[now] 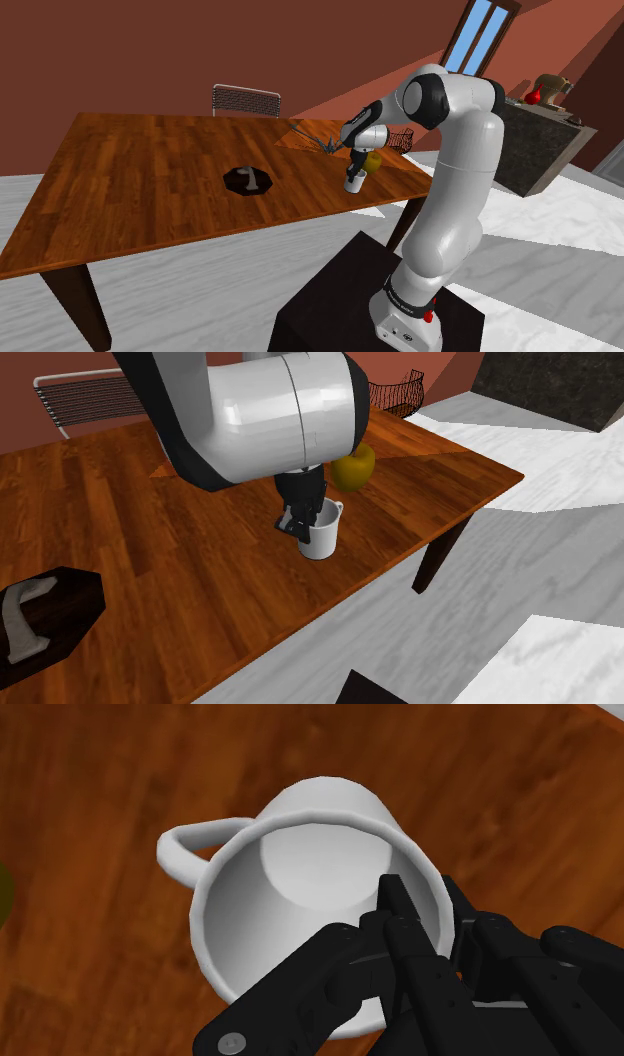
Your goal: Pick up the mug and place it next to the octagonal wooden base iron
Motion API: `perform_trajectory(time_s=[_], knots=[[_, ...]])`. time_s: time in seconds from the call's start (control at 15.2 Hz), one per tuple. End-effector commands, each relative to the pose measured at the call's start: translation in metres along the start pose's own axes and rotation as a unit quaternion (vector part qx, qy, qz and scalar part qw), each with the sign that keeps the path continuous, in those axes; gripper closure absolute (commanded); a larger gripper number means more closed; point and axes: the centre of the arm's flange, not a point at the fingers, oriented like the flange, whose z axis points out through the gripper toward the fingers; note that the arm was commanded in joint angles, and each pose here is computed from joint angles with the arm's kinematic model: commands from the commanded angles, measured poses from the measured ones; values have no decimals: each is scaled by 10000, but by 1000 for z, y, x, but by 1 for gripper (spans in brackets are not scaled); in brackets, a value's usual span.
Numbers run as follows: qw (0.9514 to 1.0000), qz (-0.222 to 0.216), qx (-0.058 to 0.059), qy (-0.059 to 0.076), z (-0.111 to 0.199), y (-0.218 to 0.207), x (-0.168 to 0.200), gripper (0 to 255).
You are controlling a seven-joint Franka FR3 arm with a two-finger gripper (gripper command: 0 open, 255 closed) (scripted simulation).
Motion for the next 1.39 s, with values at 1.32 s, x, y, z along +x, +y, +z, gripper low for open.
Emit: perform_trajectory(time_s=[1.32], knots=[[10000,0,-1,1,-79,6,-3,255]])
